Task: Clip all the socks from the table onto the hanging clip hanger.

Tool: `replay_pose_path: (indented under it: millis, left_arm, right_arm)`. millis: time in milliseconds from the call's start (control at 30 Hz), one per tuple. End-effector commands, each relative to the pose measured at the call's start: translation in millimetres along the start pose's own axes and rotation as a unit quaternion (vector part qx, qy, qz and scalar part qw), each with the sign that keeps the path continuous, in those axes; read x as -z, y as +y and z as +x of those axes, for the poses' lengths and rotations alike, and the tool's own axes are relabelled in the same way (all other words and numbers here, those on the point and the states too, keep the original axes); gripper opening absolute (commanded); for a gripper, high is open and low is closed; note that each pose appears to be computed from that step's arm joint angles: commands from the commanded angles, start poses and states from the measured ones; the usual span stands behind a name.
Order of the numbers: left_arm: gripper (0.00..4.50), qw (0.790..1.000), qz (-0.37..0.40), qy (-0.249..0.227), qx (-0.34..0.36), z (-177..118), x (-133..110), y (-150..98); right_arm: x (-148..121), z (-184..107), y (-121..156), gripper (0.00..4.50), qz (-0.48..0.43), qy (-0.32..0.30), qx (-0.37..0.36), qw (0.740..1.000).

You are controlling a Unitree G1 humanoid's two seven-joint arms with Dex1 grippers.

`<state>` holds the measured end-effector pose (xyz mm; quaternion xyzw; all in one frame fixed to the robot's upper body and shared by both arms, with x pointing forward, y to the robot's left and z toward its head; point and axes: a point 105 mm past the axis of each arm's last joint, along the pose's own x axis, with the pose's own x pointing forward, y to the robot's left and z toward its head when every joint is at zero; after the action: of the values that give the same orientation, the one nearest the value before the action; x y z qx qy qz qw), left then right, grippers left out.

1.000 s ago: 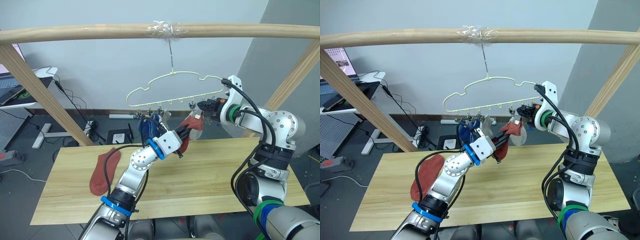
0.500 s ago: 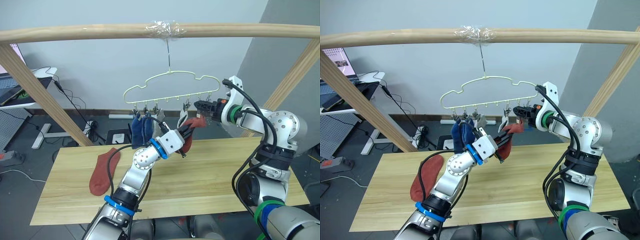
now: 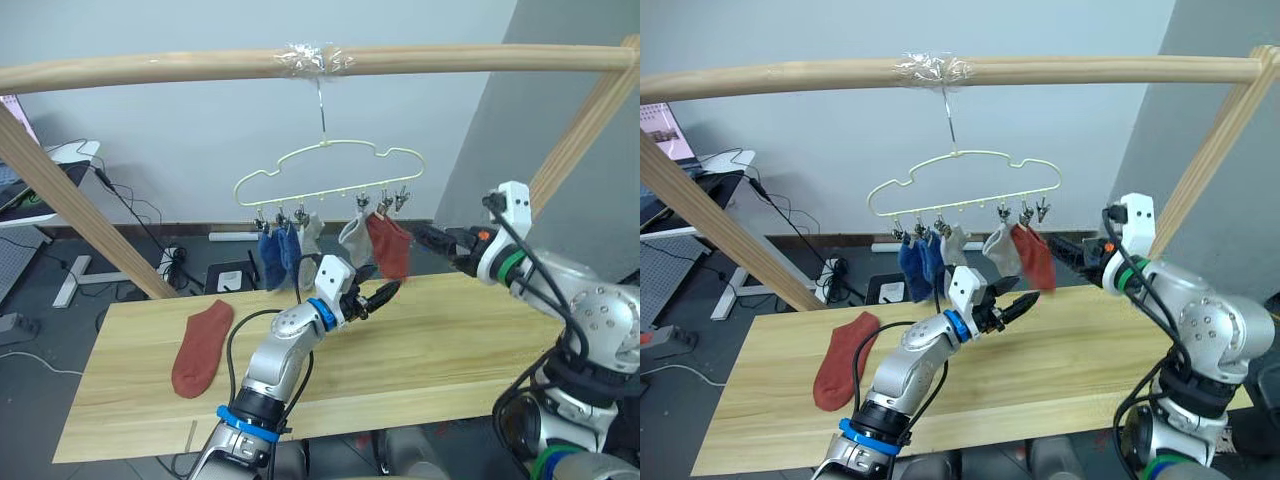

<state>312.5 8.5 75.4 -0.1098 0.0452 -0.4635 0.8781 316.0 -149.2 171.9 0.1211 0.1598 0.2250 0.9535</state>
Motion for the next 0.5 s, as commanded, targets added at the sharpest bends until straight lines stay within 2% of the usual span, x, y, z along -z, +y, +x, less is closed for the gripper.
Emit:
replay_pose_path:
  millis: [33, 233, 333, 433, 467, 500]
  left_arm:
    - [4.38, 1.0, -0.002, 0.003, -0.002, -23, -1, 4]
    - [4.47, 0.998, 0.022, 0.035, -0.053, -67, -1, 13]
    - [4.5, 0.994, 0.049, 0.074, -0.07, -83, -2, 15]
    - [4.5, 0.99, 0.083, 0.055, -0.101, -96, -24, 22]
    - [4.5, 0.987, 0.122, 0.043, -0.099, -99, -34, 20]
    - [4.5, 0.984, 0.153, 0.022, -0.094, -102, -47, 16]
  right_arm:
    - [-4, -6, 5, 4.5, -0.072, -0.049, 0.017, 0.996]
    - [10, 2, 1, 4.5, -0.14, -0.097, 0.054, 0.984]
    - [10, 9, 0, 3.95, -0.151, -0.131, 0.071, 0.977]
    - [8, 17, 6, 2.91, -0.188, -0.155, 0.072, 0.967]
    - [7, 18, 9, 2.91, -0.196, -0.168, 0.07, 0.964]
    - [6, 18, 10, 2.61, -0.199, -0.176, 0.069, 0.962]
